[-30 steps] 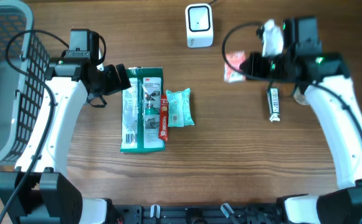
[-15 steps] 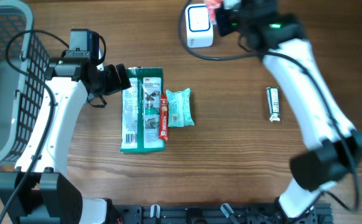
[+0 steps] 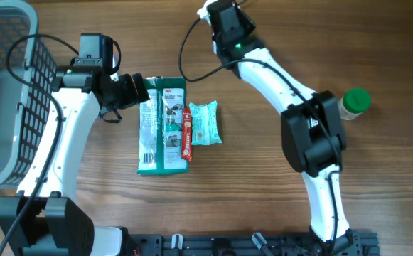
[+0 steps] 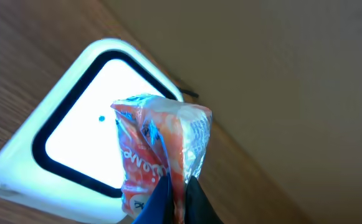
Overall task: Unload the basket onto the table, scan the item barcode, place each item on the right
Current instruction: 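Move the orange pack to the right side beside the jar and release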
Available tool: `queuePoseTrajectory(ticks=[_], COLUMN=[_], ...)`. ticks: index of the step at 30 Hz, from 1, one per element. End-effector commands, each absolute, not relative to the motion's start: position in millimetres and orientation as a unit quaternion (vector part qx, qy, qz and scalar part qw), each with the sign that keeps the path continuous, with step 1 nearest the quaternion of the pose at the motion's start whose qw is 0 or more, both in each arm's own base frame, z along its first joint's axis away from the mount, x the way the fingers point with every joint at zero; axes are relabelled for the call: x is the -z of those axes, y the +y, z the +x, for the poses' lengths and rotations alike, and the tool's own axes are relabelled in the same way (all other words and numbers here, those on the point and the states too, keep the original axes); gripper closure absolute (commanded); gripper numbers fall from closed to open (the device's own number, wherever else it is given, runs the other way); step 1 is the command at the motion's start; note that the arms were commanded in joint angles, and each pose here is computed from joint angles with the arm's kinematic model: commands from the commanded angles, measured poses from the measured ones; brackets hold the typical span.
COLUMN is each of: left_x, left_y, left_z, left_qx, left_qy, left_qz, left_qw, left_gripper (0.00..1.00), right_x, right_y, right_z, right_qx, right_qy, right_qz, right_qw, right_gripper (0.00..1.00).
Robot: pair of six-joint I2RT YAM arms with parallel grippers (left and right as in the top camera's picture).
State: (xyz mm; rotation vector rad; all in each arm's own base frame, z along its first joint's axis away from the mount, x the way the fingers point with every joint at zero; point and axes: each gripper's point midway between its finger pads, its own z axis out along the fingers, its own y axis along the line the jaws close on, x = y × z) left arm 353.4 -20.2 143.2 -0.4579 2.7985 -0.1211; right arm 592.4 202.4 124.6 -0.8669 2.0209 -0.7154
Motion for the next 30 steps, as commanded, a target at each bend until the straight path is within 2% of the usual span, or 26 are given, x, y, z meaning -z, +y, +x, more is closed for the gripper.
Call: queuePoseTrajectory(ticks=[1,10,14,16,21,24,30], left_x=[-145,-145,-145,-145,-145,-145,-145], left_y=[-19,-19,-19,-19,-19,-19,-19], left_z=[355,355,355,355,355,355,355], left_qx=[0.036,0.036,0.036,0.036,0.036,0.036,0.036], left_qy=[0.975,0.975,0.975,0.975,0.975,0.975,0.975], left_qz=[-0.152,-0.152,-0.152,-0.152,-0.152,-0.152,-0.152], left_qw=[0.156,0.156,0.156,0.156,0.156,0.156,0.156], left_gripper=[0.0,0.0,0.0,0.0,0.0,0.0,0.0], right_x=[-126,-137,-146,-162,-256,-311,-361], right_y=[199,203,199,196,181,165,132], right_z=[597,604,604,602,578,547,479], right_qx=[0.336,0.33,0.313,0.314,0.303,0.261,0.169], right_qy=[0.776,0.77,0.787,0.786,0.778,0.79,0.827], right_qz=[-0.364,-0.347,-0.297,-0.281,-0.24,-0.203,-0.187], right_qw=[0.391,0.421,0.442,0.452,0.495,0.517,0.502], right_gripper=[0.96,0.96,0.96,0.96,0.96,0.96,0.96])
